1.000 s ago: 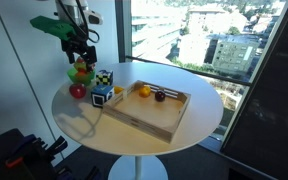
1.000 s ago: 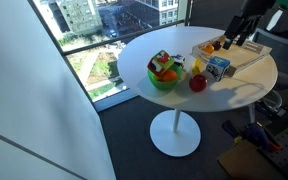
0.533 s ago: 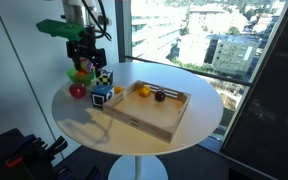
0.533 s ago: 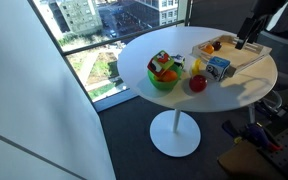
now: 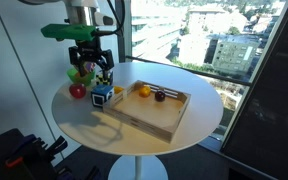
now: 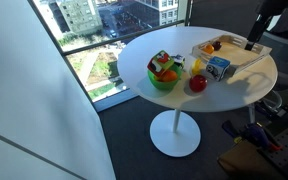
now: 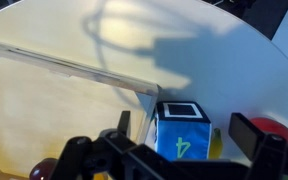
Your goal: Move the crate closer to the edge and then put the number four plushy cube in the crate
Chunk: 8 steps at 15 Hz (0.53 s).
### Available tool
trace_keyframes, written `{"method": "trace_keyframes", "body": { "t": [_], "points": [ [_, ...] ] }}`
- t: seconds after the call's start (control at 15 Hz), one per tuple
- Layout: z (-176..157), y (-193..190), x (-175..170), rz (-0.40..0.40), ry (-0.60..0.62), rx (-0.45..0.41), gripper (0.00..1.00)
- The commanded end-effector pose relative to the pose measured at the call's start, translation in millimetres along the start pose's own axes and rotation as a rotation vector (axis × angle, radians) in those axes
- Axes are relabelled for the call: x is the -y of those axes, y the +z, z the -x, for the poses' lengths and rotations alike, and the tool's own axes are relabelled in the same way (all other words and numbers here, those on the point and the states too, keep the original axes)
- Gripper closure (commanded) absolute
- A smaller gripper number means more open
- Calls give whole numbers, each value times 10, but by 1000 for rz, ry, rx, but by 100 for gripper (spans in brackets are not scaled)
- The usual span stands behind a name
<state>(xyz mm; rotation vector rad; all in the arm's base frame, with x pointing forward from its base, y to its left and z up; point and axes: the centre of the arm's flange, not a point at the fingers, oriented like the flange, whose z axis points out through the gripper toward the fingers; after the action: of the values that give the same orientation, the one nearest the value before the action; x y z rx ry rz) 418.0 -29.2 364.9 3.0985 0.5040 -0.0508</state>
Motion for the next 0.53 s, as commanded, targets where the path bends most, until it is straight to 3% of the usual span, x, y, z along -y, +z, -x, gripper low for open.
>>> {"method": "trace_keyframes", "body": {
  "t": [0.0,0.47],
  "points": [
    [44,-8,-135,47,-33,-3,0],
    [26,-3,-81,32,-18,6,0]
  ]
}}
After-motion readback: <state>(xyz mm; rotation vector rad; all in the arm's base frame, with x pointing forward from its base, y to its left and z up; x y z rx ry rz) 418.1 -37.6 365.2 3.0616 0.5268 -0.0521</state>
